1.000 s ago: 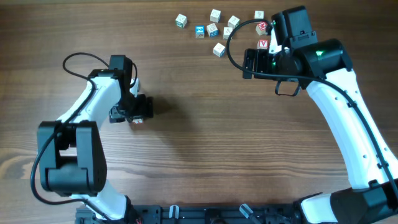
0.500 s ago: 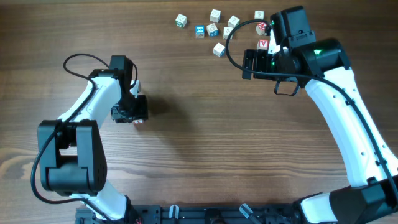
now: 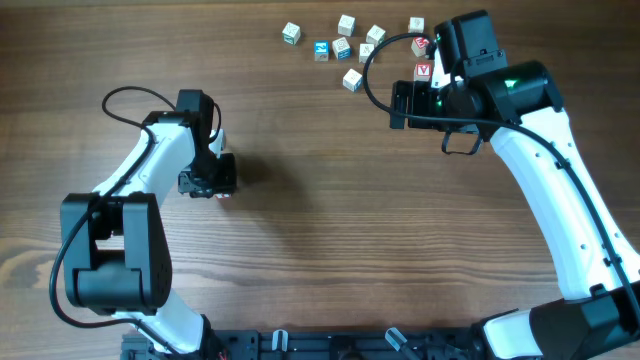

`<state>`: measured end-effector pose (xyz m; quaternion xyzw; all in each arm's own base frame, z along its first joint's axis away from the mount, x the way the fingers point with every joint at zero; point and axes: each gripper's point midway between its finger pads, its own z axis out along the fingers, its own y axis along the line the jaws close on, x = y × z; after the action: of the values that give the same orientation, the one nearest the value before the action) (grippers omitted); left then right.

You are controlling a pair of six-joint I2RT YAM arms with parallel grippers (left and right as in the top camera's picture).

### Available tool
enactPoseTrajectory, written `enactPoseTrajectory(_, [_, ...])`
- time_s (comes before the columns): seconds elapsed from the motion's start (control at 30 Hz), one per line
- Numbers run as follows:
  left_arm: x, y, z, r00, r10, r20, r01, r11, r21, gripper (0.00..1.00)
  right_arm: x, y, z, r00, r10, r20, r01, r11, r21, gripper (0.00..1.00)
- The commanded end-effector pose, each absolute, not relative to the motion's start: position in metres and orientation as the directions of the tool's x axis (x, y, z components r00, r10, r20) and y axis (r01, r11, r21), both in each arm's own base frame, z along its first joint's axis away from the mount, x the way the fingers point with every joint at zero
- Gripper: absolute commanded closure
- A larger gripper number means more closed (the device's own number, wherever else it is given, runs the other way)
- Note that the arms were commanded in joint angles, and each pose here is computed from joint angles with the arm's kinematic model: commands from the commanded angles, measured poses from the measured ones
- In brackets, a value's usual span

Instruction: Form a tower

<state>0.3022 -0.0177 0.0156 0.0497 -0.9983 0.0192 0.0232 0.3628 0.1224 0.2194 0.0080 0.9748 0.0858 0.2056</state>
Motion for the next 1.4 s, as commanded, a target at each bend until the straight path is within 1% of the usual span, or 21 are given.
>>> enactPoseTrajectory(0.0, [0.298,-0.015,0.011,-0.993,-0.1,0.065,-0.101,0.995,-0.016,0.67,0.363,0.124,0.212,-0.924,0.031,-0.382,-0.036,0.985,0.168,0.0])
enactPoseTrajectory(0.1, [0.298,-0.015,0.011,-0.993,-0.1,0.065,-0.101,0.995,-0.016,0.65,0.363,0.124,0.212,-0.924,0.03,-0.382,-0.037,0.985,0.168,0.0])
enactPoseTrajectory(0.17, [0.298,-0.015,0.011,-0.993,-0.1,0.065,-0.101,0.995,-0.016,0.53,0.363,0.124,0.212,-0.924,0.03,-0.382,-0.037,0.985,0.167,0.0])
enactPoseTrajectory(0.23, [0.298,-0.015,0.011,-0.993,-0.1,0.065,-0.101,0.995,-0.016,0.46,0.363,0.124,0.212,-0.924,0.031,-0.382,-0.036,0.985,0.168,0.0])
enactPoseTrajectory(0.33, [0.298,-0.015,0.011,-0.993,-0.1,0.065,-0.101,0.995,-0.016,0.4,0.363,0.124,0.212,-0.924,0.031,-0.382,-0.036,0.985,0.168,0.0])
enactPoseTrajectory(0.43, [0.299,-0.015,0.011,-0.993,-0.1,0.064,-0.102,0.995,-0.017,0.31,0.363,0.124,0.213,-0.923,0.031,-0.383,-0.037,0.985,0.168,0.0])
enactPoseTrajectory(0.47, [0.299,-0.016,0.011,-0.993,-0.1,0.061,-0.102,0.995,-0.025,0.27,0.363,0.124,0.213,-0.923,0.031,-0.383,-0.037,0.985,0.168,0.0])
enactPoseTrajectory(0.5, [0.3,-0.018,0.011,-0.993,-0.1,0.061,-0.102,0.994,-0.033,0.18,0.363,0.124,0.213,-0.923,0.031,-0.383,-0.037,0.985,0.168,0.0])
enactPoseTrajectory(0.6, [0.3,-0.021,0.013,-0.993,-0.1,0.058,-0.103,0.993,-0.051,0.0,0.364,0.124,0.213,-0.921,0.032,-0.389,-0.038,0.985,0.17,0.0])
enactPoseTrajectory(0.7, [0.303,-0.023,0.026,-0.993,-0.119,0.025,-0.12,0.99,-0.068,0.0,0.364,0.124,0.213,-0.921,0.032,-0.389,-0.038,0.985,0.17,0.0])
enactPoseTrajectory(0.77, [0.307,-0.024,0.046,-0.989,-0.146,-0.036,-0.142,0.986,-0.087,0.0,0.366,0.125,0.214,-0.918,0.033,-0.396,-0.039,0.984,0.172,0.0])
enactPoseTrajectory(0.9, [0.311,-0.04,0.096,-0.973,-0.154,-0.173,-0.119,0.973,-0.2,0.0,0.366,0.125,0.214,-0.917,0.033,-0.397,-0.039,0.984,0.172,0.0])
enactPoseTrajectory(1.0, [0.307,-0.037,0.142,-0.924,-0.242,-0.295,-0.175,0.956,-0.236,0.0,0.369,0.126,0.215,-0.911,0.002,-0.413,-0.071,0.984,0.162,0.0])
enactPoseTrajectory(1.03, [0.306,-0.035,0.16,-0.891,-0.292,-0.347,-0.209,0.944,-0.257,0.0,0.371,0.126,0.216,-0.906,-0.02,-0.424,-0.094,0.983,0.154,0.0])
enactPoseTrajectory(1.1, [0.3,-0.018,0.197,-0.783,-0.418,-0.46,-0.323,0.906,-0.273,0.0,0.374,0.132,0.219,-0.891,-0.074,-0.448,-0.158,0.975,0.154,0.0])
enactPoseTrajectory(1.17, [0.285,0.005,0.237,-0.626,-0.523,-0.579,-0.433,0.85,-0.3,0.0,0.373,0.147,0.223,-0.875,-0.136,-0.464,-0.255,0.946,0.202,0.0])
enactPoseTrajectory(1.2, [0.277,0.014,0.25,-0.555,-0.565,-0.611,-0.476,0.818,-0.324,0.0,0.371,0.154,0.225,-0.867,-0.163,-0.471,-0.298,0.927,0.228,0.0])
enactPoseTrajectory(1.23, [0.266,0.02,0.262,-0.488,-0.606,-0.628,-0.51,0.782,-0.358,0.0,0.367,0.167,0.229,-0.838,-0.235,-0.493,-0.397,0.881,0.257,0.01])
enactPoseTrajectory(1.27, [0.257,0.022,0.268,-0.456,-0.627,-0.632,-0.522,0.763,-0.38,0.0,0.36,0.185,0.234,-0.782,-0.33,-0.529,-0.532,0.795,0.291,0.0])
enactPoseTrajectory(1.3, [0.253,0.024,0.271,-0.439,-0.639,-0.632,-0.53,0.752,-0.392,0.0,0.356,0.193,0.234,-0.746,-0.38,-0.546,-0.598,0.743,0.3,0.0])
enactPoseTrajectory(1.37, [0.244,0.033,0.278,-0.35,-0.695,-0.628,-0.583,0.687,-0.434,0.0,0.355,0.204,0.228,-0.684,-0.461,-0.565,-0.682,0.677,0.274,0.0])
